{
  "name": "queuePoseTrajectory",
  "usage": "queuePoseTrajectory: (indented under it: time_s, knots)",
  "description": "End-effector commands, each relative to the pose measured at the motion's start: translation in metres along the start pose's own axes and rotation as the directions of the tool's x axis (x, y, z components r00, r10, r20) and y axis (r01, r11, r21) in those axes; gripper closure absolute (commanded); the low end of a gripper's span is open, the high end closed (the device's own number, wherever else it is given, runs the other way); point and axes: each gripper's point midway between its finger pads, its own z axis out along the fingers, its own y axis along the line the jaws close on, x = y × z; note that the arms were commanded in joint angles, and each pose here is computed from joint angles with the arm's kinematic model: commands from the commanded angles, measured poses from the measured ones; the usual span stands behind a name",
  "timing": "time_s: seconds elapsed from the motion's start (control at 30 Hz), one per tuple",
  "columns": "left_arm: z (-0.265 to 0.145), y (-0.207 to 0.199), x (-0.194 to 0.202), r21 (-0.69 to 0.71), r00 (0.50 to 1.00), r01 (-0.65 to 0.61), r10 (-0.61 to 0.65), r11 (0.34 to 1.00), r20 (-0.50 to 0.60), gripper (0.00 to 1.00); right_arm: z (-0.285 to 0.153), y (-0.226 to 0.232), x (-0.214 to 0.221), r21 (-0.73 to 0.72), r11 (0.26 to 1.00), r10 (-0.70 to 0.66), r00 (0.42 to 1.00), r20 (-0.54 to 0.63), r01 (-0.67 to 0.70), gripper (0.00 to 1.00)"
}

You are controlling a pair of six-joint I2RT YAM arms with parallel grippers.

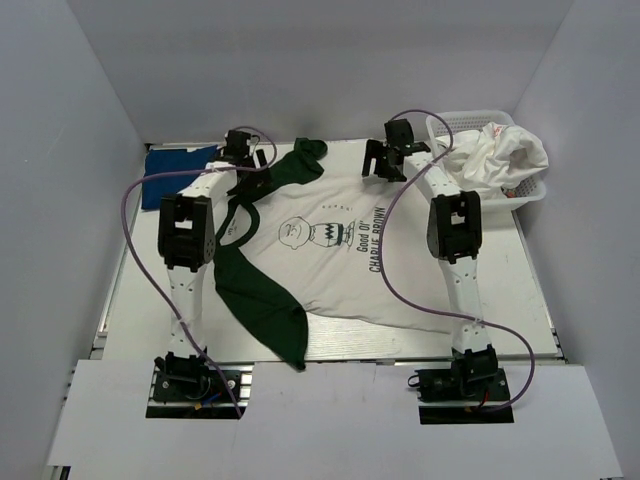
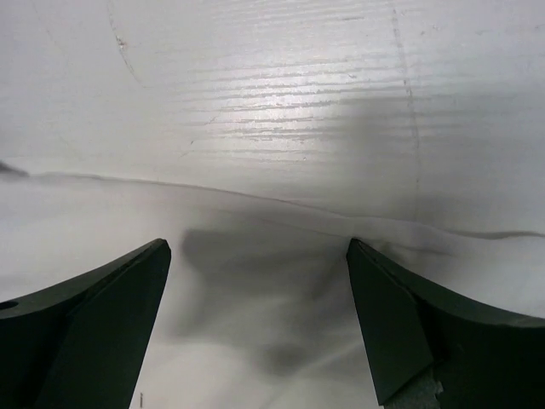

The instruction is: Fold and stack the t-shirts

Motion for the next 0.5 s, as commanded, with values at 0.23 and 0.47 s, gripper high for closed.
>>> queuePoseTrajectory:
  time_s: [0.23, 0.47]
  knots:
    - [-0.062, -0.044, -0.112, 0.124, 0.983, -0.040, 0.017, 0.991, 0.182, 0.00, -0.133, 0.044, -0.108, -0.136, 0.961, -0.187, 0.929, 0.321, 0.240, 0.10]
    - [-0.206, -0.051, -0.052, 0.339, 0.967, -0.066, -0.024, 0.939, 0.255, 0.00, -0.200, 0.063, 0.028, -0.087, 0.933, -0.332, 0.929, 0.162, 0.349, 0.10]
